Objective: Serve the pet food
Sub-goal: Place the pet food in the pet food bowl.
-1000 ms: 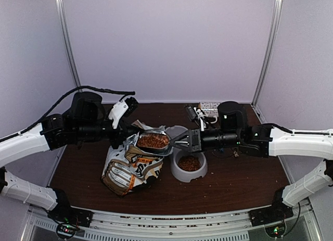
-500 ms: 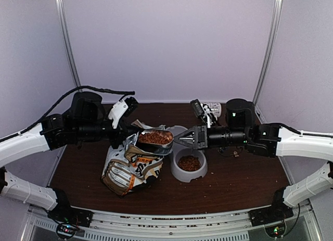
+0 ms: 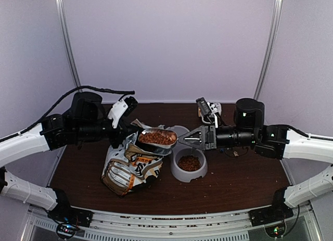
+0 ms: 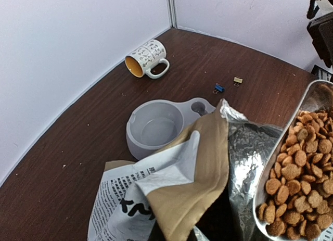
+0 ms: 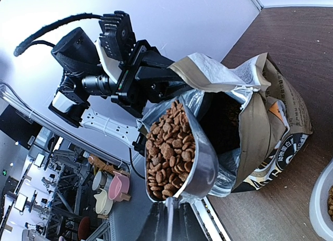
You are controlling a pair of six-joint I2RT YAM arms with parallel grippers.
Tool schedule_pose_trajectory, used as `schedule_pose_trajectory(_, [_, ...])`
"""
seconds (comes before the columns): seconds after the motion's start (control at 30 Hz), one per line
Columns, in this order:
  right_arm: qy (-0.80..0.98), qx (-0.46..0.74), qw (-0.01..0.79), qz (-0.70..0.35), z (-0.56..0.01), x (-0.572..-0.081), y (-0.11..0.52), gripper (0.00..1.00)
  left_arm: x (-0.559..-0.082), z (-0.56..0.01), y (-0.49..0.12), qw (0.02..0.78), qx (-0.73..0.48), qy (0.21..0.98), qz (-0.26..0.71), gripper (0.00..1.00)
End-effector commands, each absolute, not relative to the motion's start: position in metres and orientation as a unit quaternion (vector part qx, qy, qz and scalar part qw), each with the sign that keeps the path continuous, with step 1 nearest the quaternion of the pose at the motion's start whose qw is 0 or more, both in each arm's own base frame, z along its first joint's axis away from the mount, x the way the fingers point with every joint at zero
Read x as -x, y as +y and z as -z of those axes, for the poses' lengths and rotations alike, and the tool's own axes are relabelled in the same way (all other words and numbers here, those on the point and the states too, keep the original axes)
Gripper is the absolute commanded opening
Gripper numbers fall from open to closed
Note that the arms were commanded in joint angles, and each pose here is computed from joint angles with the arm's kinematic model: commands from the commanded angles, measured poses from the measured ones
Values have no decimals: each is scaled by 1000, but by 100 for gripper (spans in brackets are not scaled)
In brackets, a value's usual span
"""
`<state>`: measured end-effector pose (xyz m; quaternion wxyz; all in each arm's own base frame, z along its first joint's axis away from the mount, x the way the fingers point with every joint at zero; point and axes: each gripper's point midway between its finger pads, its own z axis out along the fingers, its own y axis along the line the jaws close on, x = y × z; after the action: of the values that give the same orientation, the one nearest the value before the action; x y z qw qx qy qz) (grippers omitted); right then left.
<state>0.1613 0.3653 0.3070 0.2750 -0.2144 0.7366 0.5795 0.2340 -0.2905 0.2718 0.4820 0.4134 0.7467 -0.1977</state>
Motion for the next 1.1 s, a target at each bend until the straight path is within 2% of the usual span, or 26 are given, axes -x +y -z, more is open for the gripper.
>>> schedule_pose_trajectory(0.0, [700,221,305,-607,-330,-158,360,0,-243,-297,-290,517,-388,737,200,0])
schedule_pose_trajectory(0.57, [618,189,344,-682,-361,-155,351,0,-243,-297,-288,519,-385,738,195,0])
schedule_pose_trajectory(1.07, [605,150,373,-687,-368,-166,335,0,-244,-298,-286,520,-384,738,192,0])
